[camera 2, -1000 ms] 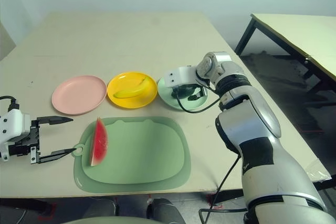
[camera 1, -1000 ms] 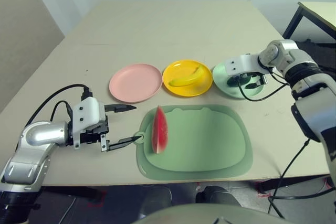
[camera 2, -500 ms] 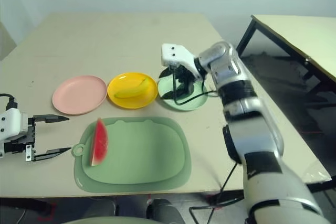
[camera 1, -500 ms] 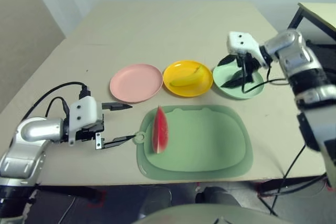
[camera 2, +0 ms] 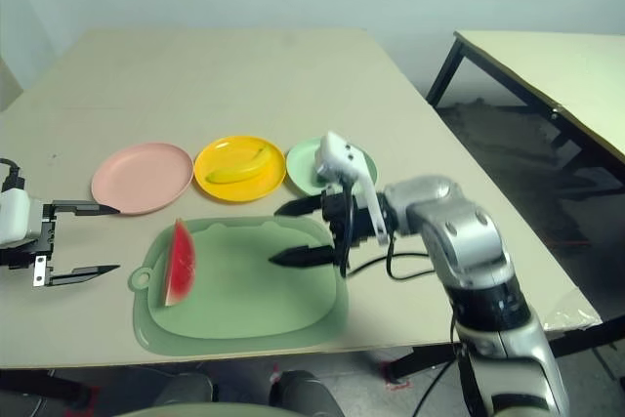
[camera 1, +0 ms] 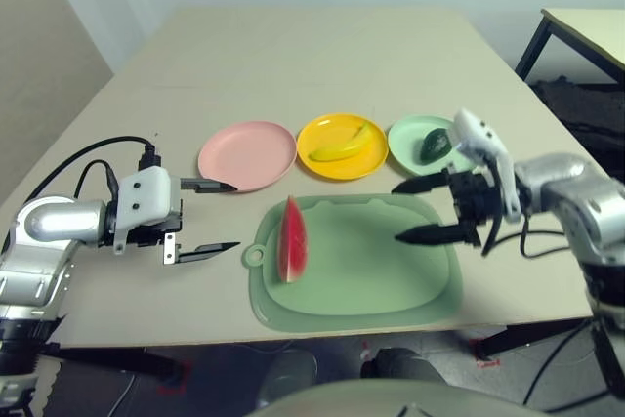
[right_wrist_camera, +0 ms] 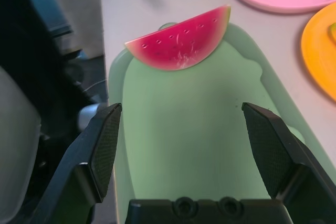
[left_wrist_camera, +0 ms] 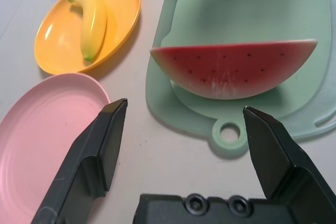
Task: Place the fruits into color-matched plates.
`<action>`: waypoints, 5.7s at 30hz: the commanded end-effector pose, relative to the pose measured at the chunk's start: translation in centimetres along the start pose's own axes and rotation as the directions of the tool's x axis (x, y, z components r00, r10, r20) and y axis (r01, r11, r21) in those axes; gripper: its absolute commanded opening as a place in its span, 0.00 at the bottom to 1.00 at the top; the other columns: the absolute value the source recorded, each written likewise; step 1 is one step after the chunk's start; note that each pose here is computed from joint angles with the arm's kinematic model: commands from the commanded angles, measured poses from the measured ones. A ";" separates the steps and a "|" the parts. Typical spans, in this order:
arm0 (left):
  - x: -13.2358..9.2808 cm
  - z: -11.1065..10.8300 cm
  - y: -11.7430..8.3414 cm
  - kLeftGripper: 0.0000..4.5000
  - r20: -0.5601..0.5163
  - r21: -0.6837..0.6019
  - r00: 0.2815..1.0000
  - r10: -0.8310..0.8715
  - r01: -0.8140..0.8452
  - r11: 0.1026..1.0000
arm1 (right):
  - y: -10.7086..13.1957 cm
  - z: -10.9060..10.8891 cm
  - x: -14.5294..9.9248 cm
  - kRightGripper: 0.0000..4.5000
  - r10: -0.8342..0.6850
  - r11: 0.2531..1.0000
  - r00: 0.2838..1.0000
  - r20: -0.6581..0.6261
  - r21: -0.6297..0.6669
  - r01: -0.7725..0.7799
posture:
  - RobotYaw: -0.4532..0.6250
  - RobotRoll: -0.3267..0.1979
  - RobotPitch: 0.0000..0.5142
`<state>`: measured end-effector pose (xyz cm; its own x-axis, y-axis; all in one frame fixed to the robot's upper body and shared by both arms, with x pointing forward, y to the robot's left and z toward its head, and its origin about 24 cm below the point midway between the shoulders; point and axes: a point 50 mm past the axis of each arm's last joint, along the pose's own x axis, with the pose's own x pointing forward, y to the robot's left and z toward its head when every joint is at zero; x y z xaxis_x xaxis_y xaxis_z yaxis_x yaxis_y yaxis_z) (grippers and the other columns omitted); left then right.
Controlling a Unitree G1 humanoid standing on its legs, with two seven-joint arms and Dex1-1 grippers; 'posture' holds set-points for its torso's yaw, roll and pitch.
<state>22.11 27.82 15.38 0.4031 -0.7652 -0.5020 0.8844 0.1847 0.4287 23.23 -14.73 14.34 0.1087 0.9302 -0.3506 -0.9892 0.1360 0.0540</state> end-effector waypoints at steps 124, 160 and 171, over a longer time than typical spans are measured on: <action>7.6 -3.6 11.1 0.50 -0.572 0.369 0.820 0.007 0.249 0.895 | 3.5 -11.3 1.0 1.00 -0.417 0.907 0.863 0.286 0.189 0.376 | 0.43 0.62 0.00; 0.5 -1.0 7.3 0.99 0.100 -0.226 0.905 0.413 -0.384 0.895 | -5.1 -9.4 -5.9 1.00 -0.830 0.531 0.420 0.367 0.287 0.798 | 0.48 0.62 0.00; 0.8 -3.7 -0.7 0.99 -0.021 -0.504 0.807 0.590 -0.518 0.691 | -3.7 -11.9 -7.9 1.00 -0.830 0.529 0.423 0.364 0.275 0.803 | 0.48 0.62 0.00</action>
<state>23.10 29.52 12.13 0.8397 -0.5145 -0.1739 0.5415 0.8178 0.1948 25.30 -25.75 5.75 0.9016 0.4122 0.1315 -0.4171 0.9088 0.0110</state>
